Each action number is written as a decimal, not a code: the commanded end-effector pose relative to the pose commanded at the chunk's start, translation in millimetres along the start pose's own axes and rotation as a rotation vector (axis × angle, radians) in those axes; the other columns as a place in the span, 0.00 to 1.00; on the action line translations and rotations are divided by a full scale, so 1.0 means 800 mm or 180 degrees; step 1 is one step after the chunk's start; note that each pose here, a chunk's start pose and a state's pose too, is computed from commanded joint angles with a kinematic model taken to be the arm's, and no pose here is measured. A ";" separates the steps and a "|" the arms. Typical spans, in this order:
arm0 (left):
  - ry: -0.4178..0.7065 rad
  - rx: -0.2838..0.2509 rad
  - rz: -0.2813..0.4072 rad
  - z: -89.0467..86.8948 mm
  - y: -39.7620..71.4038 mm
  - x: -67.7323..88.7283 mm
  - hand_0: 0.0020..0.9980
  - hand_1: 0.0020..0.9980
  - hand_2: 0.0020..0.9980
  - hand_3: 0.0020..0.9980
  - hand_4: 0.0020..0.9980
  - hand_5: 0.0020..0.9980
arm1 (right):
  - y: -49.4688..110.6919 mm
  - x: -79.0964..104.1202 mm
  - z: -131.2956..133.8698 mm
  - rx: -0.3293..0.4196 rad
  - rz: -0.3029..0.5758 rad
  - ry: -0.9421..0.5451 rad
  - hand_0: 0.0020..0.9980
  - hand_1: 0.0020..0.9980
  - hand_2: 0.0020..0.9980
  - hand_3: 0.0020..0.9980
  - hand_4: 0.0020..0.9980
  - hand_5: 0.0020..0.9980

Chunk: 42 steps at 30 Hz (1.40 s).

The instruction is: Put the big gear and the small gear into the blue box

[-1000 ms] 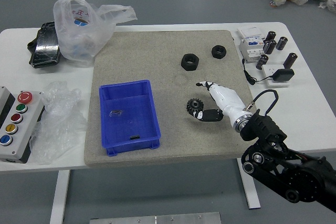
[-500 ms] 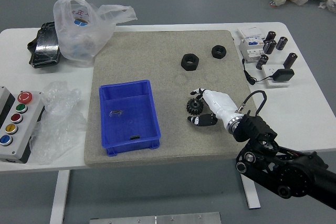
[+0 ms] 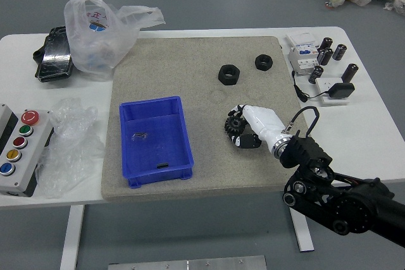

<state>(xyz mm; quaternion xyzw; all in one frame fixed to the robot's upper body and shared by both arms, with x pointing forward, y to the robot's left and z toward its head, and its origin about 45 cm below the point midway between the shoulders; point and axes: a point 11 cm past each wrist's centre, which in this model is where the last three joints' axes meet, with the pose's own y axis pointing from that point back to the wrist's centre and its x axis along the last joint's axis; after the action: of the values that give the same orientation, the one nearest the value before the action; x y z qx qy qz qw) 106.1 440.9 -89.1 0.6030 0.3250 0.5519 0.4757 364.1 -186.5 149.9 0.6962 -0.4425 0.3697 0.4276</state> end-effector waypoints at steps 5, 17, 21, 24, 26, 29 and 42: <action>-0.0003 0.0010 0.0006 -0.001 0.000 0.002 0.64 0.62 0.57 0.65 0.66 0.16 | -0.010 0.032 -0.051 0.0349 0.0155 0.0128 0.52 0.52 0.31 0.44 0.19 0.00; -0.0021 0.0024 0.0014 0.000 0.000 0.005 0.64 0.61 0.57 0.65 0.66 0.16 | -0.022 0.037 -0.185 0.1103 0.0151 0.0537 0.59 0.56 0.49 0.51 0.40 0.00; -0.0024 0.0027 0.0017 0.000 0.001 0.006 0.64 0.61 0.57 0.65 0.66 0.16 | -0.026 0.037 -0.198 0.1123 0.0107 0.0690 0.64 0.71 0.68 0.65 0.37 0.12; -0.0026 0.0028 0.0020 0.000 0.001 0.006 0.64 0.61 0.57 0.65 0.66 0.16 | -0.029 0.038 -0.201 0.1100 0.0092 0.0750 0.64 0.71 0.68 0.65 0.37 0.12; -0.0027 0.0029 0.0022 0.000 0.001 0.007 0.64 0.62 0.57 0.65 0.66 0.16 | -0.030 0.037 -0.201 0.1089 0.0067 0.0776 0.81 0.87 0.88 0.88 0.70 0.25; -0.0027 0.0034 0.0025 0.000 0.001 0.008 0.64 0.62 0.57 0.65 0.66 0.16 | -0.030 0.032 -0.204 0.1102 0.0030 0.0793 0.81 0.87 0.88 0.88 0.70 0.25; -0.0030 0.0039 0.0023 0.001 0.001 0.007 0.64 0.62 0.57 0.65 0.66 0.16 | -0.028 0.034 -0.210 0.1168 0.0085 0.0721 0.87 0.92 0.92 0.93 0.77 0.28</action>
<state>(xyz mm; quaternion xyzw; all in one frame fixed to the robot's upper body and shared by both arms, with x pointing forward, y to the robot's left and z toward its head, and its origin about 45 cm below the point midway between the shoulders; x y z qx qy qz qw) 107.8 446.0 -86.3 0.6097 0.3240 0.5487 0.4715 371.0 -34.3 229.1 0.7105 -0.3261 0.5256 0.3356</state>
